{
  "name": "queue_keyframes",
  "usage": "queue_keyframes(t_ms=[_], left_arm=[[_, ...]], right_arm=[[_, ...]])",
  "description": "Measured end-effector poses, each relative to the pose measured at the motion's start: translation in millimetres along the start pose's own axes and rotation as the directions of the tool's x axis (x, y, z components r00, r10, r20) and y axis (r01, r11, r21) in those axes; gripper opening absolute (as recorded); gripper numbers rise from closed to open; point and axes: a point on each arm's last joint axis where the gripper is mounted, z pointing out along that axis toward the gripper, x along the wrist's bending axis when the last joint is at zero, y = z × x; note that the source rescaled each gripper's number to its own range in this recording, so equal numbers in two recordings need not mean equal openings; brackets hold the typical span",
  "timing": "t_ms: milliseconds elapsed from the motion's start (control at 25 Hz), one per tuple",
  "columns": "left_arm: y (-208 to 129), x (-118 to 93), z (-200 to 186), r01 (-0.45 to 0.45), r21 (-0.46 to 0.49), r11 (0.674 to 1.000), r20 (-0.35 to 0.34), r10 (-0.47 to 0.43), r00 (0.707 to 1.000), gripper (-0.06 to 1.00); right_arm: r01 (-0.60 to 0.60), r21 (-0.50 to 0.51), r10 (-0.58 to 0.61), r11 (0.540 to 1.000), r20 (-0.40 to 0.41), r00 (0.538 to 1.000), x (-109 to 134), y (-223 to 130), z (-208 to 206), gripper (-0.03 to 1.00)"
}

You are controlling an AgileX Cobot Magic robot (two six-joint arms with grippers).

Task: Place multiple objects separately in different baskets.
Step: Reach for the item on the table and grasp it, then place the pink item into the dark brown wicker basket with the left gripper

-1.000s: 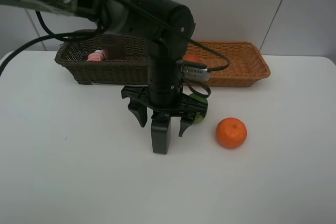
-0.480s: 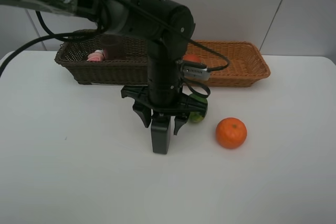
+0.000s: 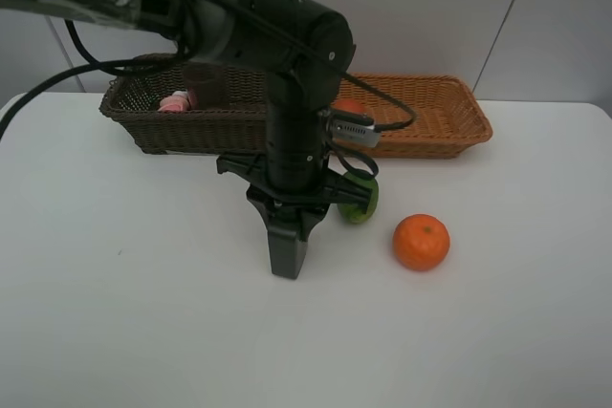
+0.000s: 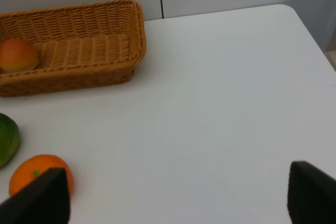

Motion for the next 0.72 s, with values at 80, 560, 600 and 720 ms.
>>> queue_keyframes(t_ms=[80,560,600,720], left_arm=[[0.0,0.0,0.0,0.000,0.000,1.000,0.000,0.000,1.000,0.51],[-0.3,0.3,0.0,-0.015,0.004,1.000,-0.003,0.015,1.000,0.51],[-0.3,0.3,0.0,-0.015,0.004,1.000,-0.003,0.015,1.000,0.51],[-0.4,0.4,0.0,-0.019,0.004,1.000,-0.004,0.019,1.000,0.51]], right_arm=[[0.000,0.000,0.000,1.000,0.000,1.000,0.0,0.0,0.0,0.75],[0.000,0.000,0.000,1.000,0.000,1.000,0.0,0.0,0.0,0.75],[0.000,0.000,0.000,1.000,0.000,1.000,0.0,0.0,0.0,0.75],[0.000,0.000,0.000,1.000,0.000,1.000,0.0,0.0,0.0,0.75]])
